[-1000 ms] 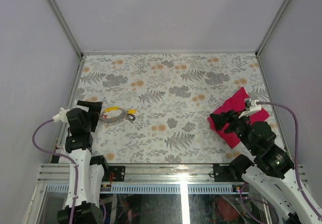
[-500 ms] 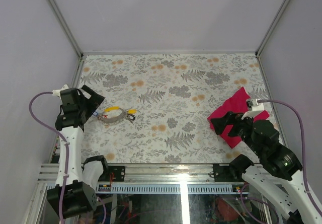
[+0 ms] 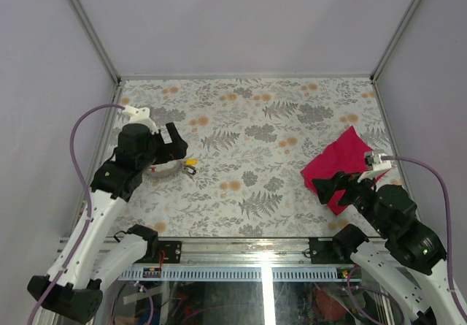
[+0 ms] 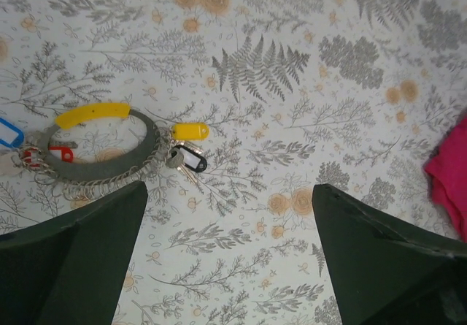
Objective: Put the keys on the keyring
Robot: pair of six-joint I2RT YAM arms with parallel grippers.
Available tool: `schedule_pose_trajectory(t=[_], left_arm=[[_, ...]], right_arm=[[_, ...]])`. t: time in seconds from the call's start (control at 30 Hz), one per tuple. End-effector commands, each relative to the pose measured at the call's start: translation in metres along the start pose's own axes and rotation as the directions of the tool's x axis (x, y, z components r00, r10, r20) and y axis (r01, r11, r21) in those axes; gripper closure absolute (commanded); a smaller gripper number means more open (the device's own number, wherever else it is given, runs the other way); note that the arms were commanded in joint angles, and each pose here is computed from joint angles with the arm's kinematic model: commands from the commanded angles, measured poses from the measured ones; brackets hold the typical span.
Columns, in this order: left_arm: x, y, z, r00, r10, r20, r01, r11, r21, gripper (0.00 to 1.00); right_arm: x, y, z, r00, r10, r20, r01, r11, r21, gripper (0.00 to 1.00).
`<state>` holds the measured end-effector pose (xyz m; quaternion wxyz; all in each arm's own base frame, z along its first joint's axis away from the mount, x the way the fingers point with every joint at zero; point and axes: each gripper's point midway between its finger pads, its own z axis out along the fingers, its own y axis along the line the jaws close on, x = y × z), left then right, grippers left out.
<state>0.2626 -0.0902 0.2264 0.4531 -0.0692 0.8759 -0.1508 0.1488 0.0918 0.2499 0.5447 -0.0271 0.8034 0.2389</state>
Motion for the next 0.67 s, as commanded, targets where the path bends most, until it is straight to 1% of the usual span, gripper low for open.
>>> schedule_pose_trajectory(t=[0.0,0.1,0.2,0.63], left_arm=[[-0.029,-0.003,-0.023,0.981,-0.030,0.193,0.024,0.999,0.037,0.00],[-0.029,0.006,-0.031,0.964,-0.058,0.261,0.054,0.998,0.023,0.00],[-0.024,0.015,-0.035,0.956,-0.062,0.287,0.065,0.998,-0.001,0.00],[-0.016,0.022,-0.038,0.951,-0.042,0.306,0.047,0.999,-0.007,0.00]], right_arm=[[-0.023,-0.003,-0.015,0.992,0.014,0.125,-0.014,1.000,0.000,0.01],[-0.024,-0.004,-0.018,0.988,0.021,0.150,-0.020,1.000,-0.005,0.01],[-0.024,-0.006,-0.019,0.987,0.027,0.160,-0.027,1.000,-0.004,0.01],[-0.020,-0.008,-0.014,0.989,0.024,0.144,-0.026,1.000,0.012,0.01]])
